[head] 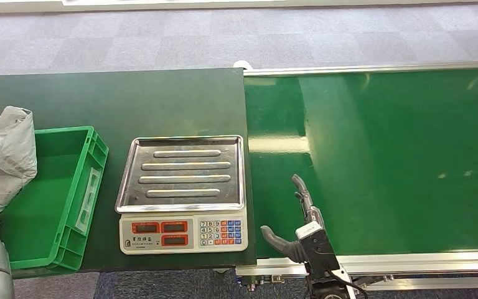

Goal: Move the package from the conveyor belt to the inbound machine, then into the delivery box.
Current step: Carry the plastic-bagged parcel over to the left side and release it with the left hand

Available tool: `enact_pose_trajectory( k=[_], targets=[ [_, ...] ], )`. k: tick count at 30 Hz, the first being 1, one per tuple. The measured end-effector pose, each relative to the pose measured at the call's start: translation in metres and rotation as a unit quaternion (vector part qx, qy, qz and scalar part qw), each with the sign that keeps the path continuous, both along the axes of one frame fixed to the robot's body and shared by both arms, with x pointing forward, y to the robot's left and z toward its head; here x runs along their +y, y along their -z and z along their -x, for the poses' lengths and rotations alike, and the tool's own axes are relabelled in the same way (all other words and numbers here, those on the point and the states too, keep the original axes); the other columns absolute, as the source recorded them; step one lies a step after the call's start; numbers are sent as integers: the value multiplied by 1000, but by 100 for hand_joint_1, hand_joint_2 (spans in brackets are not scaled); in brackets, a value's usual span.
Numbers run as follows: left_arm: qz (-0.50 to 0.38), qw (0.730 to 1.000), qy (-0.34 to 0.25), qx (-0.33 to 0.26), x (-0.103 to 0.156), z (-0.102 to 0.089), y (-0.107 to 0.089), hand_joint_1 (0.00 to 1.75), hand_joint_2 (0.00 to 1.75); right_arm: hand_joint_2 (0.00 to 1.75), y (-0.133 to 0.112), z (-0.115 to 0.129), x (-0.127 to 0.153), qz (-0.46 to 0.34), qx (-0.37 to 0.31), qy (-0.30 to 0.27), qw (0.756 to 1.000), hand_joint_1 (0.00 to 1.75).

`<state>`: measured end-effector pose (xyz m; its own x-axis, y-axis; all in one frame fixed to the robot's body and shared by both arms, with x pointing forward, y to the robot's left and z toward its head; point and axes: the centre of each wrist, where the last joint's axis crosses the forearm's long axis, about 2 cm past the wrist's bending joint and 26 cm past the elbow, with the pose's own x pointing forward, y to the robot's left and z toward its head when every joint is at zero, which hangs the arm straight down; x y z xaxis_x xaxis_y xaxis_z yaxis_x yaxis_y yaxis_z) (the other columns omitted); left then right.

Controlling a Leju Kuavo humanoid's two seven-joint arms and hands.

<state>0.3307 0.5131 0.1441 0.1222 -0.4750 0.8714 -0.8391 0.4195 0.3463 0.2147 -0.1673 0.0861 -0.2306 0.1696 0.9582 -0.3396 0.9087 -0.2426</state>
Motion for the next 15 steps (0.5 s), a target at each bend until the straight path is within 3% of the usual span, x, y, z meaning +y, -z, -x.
enact_pose_trajectory(
  k=[5, 10, 15],
  targets=[
    [77, 990, 10, -119, 13, 20, 2, 0, 175, 175, 8, 1, 1, 5, 11, -2, 1000, 0],
    [141, 961, 114, -208, 1, 37, 0, 0, 175, 175, 11, 1, 1, 6, 13, -4, 1000, 0],
    [136, 941, 200, -235, -26, 53, -8, 0, 175, 175, 12, -1, 0, 10, 14, -6, 1000, 0]
  ],
)
